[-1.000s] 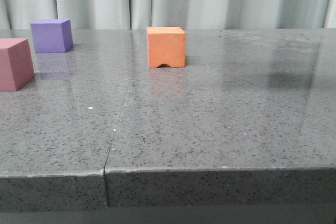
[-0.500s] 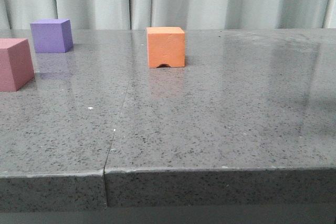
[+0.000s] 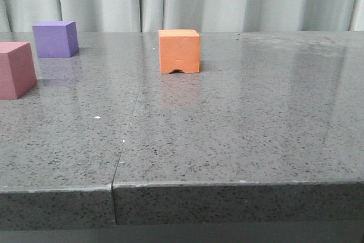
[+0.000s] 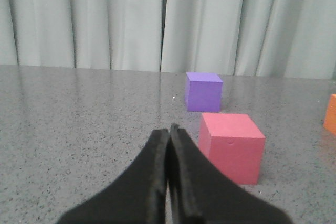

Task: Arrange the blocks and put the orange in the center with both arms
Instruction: 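Move the left gripper toward the orange cube at the center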

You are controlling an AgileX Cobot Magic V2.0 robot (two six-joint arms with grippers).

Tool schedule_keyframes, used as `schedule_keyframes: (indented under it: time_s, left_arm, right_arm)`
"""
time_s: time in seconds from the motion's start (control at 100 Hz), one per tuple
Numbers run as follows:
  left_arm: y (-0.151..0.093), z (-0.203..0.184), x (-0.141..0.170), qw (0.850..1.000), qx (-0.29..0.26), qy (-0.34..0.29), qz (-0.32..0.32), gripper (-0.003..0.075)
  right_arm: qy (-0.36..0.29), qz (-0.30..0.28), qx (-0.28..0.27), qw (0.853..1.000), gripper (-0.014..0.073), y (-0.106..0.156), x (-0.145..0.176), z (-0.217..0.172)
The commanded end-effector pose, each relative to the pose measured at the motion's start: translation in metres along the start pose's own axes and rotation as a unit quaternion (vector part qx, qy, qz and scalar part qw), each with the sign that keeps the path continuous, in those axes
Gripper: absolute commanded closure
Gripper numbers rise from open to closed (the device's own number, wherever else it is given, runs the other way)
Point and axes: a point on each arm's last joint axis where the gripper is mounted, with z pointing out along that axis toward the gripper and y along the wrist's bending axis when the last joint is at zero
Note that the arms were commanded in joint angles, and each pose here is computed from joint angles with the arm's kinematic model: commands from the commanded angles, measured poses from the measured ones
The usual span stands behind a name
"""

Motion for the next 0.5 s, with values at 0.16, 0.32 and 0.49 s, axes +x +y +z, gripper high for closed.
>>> schedule_keyframes:
  time_s: [0.16, 0.32, 0.49]
  left_arm:
    - [-0.003, 0.007, -0.047, 1.0, 0.001, 0.003, -0.005, 0.0741]
    - [-0.005, 0.022, -0.073, 0.999, 0.0, 0.038, -0.005, 0.0741]
    - [-0.007, 0.047, -0.098, 0.995, -0.002, 0.098, -0.005, 0.0741]
  right_arm:
    - [-0.089, -0.013, -0.011, 0.996, 0.0664, -0.002, 0.008, -0.022]
    - [-0.094, -0.013, -0.012, 0.995, 0.0664, -0.002, 0.009, -0.025]
    - [-0.094, -0.013, -0.012, 0.995, 0.0664, -0.002, 0.009, -0.025]
